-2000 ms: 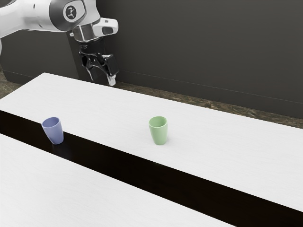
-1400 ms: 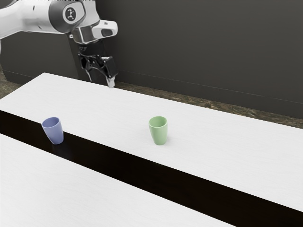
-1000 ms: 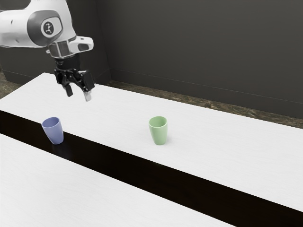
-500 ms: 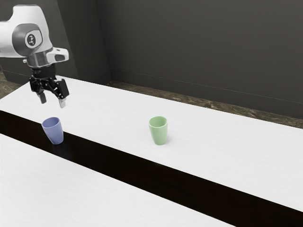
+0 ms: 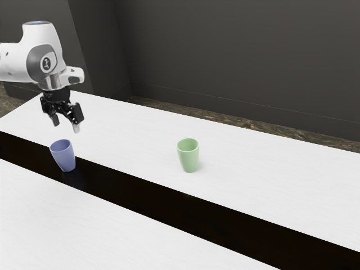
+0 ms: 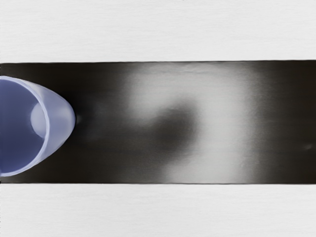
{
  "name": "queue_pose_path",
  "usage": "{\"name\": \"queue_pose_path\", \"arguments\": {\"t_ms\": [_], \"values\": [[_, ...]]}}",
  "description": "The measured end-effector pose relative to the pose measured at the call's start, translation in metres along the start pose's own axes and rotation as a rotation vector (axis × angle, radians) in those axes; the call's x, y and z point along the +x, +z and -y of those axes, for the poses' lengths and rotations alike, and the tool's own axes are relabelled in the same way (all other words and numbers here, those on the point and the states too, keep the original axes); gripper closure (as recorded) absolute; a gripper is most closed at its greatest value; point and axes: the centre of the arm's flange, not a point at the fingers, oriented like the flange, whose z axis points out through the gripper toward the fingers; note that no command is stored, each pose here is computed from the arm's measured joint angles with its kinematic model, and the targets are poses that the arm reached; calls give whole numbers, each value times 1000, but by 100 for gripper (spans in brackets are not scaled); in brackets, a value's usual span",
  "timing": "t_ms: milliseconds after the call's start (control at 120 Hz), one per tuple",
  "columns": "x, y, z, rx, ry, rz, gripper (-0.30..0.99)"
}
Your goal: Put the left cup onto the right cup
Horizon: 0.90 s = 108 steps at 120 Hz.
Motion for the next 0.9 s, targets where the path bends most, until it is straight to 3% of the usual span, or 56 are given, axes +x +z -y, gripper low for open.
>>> {"name": "queue_pose_path", "arguments": {"t_ms": [433, 900], "values": [[1, 36, 43, 11, -30, 12, 0], [21, 72, 57, 7, -28, -1, 0]]}}
